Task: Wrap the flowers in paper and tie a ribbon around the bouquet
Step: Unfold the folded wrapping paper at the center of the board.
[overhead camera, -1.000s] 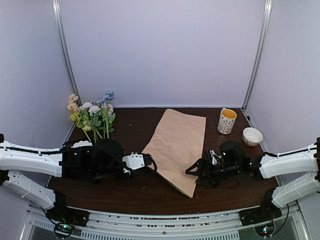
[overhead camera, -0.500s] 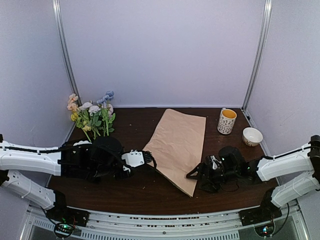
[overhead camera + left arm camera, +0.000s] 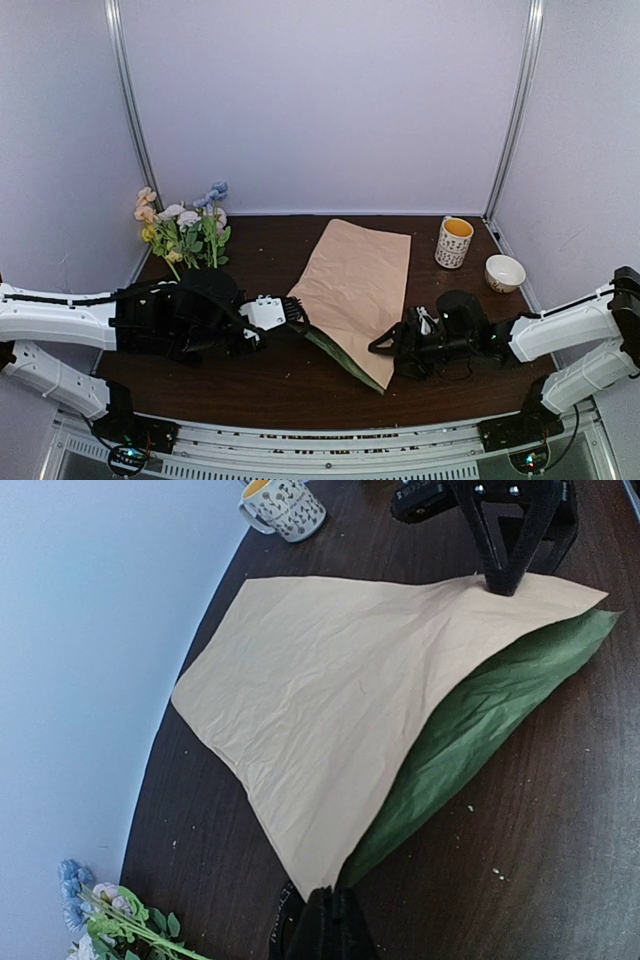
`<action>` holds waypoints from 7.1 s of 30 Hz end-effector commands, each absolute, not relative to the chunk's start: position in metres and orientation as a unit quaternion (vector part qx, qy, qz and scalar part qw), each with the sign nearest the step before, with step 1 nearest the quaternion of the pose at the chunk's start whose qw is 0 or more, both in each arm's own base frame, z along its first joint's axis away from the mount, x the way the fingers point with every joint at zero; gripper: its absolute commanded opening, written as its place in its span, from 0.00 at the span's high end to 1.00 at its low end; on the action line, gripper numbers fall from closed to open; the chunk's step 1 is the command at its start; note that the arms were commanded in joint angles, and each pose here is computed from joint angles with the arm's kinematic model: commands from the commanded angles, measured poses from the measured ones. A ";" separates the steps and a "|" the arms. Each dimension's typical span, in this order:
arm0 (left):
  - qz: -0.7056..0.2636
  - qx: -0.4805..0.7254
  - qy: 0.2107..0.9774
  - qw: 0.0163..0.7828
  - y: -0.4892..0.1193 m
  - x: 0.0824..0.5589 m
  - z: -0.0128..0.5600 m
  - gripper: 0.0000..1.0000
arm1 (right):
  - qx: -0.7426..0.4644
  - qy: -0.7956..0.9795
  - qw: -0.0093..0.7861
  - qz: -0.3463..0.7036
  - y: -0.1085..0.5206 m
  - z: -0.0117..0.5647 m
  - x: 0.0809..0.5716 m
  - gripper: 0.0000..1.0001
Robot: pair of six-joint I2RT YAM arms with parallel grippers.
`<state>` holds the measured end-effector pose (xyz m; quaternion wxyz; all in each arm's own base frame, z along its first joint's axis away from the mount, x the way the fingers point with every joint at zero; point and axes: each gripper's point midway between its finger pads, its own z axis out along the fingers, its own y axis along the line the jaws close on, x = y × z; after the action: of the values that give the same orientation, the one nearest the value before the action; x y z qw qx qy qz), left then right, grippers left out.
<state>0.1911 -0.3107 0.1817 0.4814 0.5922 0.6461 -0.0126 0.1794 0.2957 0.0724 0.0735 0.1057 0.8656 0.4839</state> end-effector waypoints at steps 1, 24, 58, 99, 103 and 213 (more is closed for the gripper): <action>-0.023 0.584 0.648 0.487 -0.314 0.192 0.188 1.00 | 0.102 0.873 0.103 0.465 0.288 0.078 0.185 0.21; -0.033 0.608 0.644 0.463 -0.314 0.183 0.168 1.00 | 0.083 0.852 0.121 0.502 0.313 0.112 0.203 0.50; -0.073 0.557 0.656 0.505 -0.327 0.193 0.199 0.20 | -0.082 0.874 0.229 0.422 0.328 0.202 0.209 1.00; -0.202 0.301 0.728 0.581 -0.305 0.256 0.283 1.00 | -0.194 0.886 0.273 0.321 0.299 0.257 0.212 0.72; -0.238 0.069 0.804 0.541 -0.238 0.295 0.265 1.00 | -0.152 0.897 0.293 0.293 0.274 0.251 0.229 0.62; -0.333 0.443 0.631 0.543 -0.189 0.121 0.377 1.00 | -0.403 0.734 0.472 0.275 0.213 0.479 0.143 1.00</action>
<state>0.1328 -0.1895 0.3816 0.5742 0.4234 0.6200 -0.3266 0.1468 0.2378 0.4897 0.4895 -0.4436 0.6947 0.2846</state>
